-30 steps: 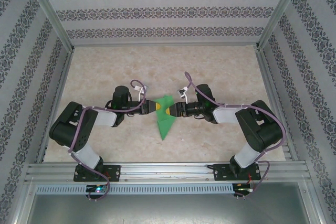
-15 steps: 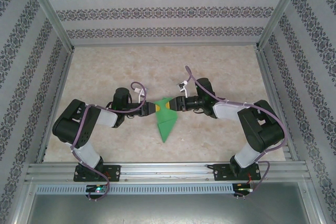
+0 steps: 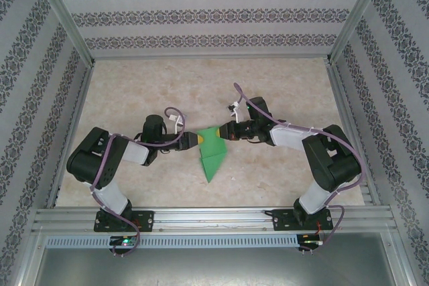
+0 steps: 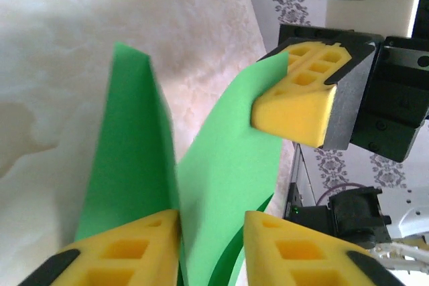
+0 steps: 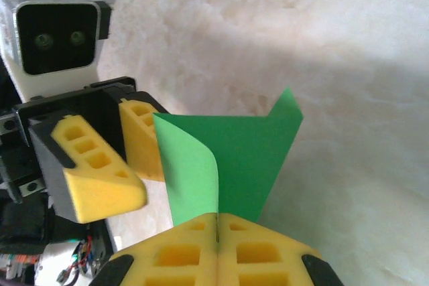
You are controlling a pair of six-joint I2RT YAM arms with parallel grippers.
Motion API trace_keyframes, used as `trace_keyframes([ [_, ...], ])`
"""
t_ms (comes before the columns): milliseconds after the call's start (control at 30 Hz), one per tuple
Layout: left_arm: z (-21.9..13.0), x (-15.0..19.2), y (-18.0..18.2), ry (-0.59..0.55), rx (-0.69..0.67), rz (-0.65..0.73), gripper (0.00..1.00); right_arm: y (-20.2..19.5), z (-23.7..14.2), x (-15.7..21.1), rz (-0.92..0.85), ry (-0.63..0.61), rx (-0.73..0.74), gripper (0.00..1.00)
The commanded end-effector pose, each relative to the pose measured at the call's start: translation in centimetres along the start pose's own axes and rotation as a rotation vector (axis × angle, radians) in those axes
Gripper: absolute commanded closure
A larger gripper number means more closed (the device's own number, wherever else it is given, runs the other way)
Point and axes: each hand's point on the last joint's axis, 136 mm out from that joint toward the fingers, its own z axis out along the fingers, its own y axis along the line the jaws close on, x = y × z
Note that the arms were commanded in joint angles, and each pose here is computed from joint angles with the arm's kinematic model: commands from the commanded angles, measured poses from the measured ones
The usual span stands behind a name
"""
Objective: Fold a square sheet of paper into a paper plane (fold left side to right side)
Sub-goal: Place the paper at the center of the table, then fold the wing for the fifth time at the center of the table.
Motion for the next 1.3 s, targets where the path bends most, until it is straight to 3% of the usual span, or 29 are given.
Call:
trace_keyframes([
  [0, -1.2, -1.1, 0.0, -0.051, -0.054, 0.066, 0.65, -1.2, -0.1, -0.3, 0.032, 0.002, 0.066, 1.0],
  [267, -4.3, -0.7, -0.6, -0.039, -0.295, 0.2, 0.61, -2.6, -0.5, 0.0, 0.181, 0.0, 0.154, 1.0],
  [467, -4.7, 2.3, -3.1, 0.062, -0.466, 0.401, 0.58, -2.8, -0.5, 0.0, 0.278, -0.003, 0.179, 1.0],
  [800, -2.0, 7.6, -6.2, 0.193, -0.574, 0.571, 0.58, -3.1, -0.4, 0.2, 0.324, 0.004, 0.218, 1.0],
  [1267, 3.0, 10.2, -5.0, 0.366, -0.758, 0.726, 0.58, -3.3, -0.2, 0.1, 0.344, 0.004, 0.241, 1.0],
])
